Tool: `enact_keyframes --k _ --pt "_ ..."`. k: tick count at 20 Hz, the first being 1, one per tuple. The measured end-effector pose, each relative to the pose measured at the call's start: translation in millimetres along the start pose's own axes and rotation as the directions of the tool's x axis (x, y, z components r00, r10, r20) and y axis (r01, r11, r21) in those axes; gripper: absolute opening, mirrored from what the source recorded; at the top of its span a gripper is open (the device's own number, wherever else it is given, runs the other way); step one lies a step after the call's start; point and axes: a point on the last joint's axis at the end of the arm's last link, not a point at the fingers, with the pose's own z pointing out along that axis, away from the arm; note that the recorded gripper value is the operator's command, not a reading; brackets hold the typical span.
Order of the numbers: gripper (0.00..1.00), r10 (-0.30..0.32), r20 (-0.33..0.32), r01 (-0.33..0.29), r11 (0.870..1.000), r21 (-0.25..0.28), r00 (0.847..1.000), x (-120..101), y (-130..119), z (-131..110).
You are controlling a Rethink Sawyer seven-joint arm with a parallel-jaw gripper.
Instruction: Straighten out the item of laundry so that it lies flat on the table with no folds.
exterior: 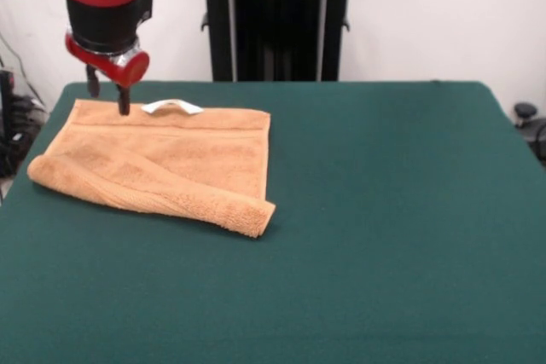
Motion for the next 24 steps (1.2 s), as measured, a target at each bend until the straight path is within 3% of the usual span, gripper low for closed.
enact_keyframes --k 8,24 --pt "1.00 0.057 -0.178 -0.057 0.998 0.008 0.982 25.0 -10.3 27.2" --pt "1.00 0.047 -0.312 -0.050 0.999 -0.001 0.949 71.5 -6.3 69.6"
